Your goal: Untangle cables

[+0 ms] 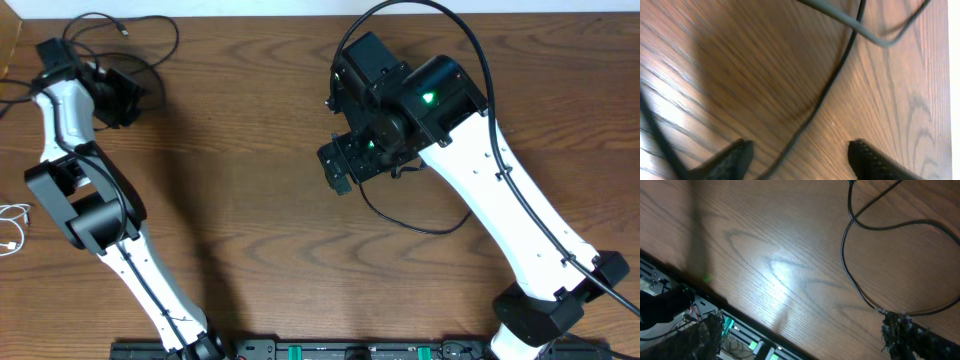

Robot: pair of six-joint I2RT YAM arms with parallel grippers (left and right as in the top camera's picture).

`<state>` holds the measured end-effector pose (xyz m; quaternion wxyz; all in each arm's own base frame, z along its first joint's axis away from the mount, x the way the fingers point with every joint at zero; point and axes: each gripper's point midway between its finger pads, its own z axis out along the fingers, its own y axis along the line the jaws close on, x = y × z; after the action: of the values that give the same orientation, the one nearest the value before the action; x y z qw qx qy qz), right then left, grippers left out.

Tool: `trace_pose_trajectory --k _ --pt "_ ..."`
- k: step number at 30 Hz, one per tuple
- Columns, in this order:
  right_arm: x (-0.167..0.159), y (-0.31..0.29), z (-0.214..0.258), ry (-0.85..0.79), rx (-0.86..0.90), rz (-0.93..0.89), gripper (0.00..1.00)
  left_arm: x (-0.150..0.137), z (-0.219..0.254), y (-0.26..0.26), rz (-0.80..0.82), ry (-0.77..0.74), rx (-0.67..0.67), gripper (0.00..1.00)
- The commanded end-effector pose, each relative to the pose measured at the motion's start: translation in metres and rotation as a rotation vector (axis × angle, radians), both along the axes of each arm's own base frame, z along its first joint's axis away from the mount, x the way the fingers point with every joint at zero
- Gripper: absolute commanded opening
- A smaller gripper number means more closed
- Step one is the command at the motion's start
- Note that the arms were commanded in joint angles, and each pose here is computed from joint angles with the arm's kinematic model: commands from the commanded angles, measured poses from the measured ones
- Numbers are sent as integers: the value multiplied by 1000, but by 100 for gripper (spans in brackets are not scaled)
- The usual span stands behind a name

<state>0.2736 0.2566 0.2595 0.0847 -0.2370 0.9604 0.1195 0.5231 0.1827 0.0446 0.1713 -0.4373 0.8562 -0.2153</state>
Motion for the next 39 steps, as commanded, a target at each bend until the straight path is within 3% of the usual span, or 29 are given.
trace_pose_trajectory --k 1,6,10,15,18,21,25,32,39 --pt "-2 2 -5 18 -12 -2 99 -5 12 -2 -25 -9 -1 94" --pt "-2 2 -5 17 -12 -1 99 -30 44 29 59 77 187 96" --pt "0 3 -5 8 -5 -1 99 -47 114 41 121 29 321 96" --pt "7 9 -3 -19 17 -1 99 -64 183 0 79 -93 214 96" --pt "13 10 -1 -40 23 -26 99 -85 199 -45 -6 -77 85 97" --pt "30 -8 -2 -102 -51 -150 99 -105 198 -100 -186 -17 -8 94" --pt "46 -31 -2 -141 -105 -260 99 -124 182 -158 -412 74 -7 94" --pt "64 -99 -7 -72 -168 -429 99 -145 141 -214 -584 238 103 94" --pt "76 -199 -15 0 -267 -676 99 -170 107 -271 -748 320 111 95"
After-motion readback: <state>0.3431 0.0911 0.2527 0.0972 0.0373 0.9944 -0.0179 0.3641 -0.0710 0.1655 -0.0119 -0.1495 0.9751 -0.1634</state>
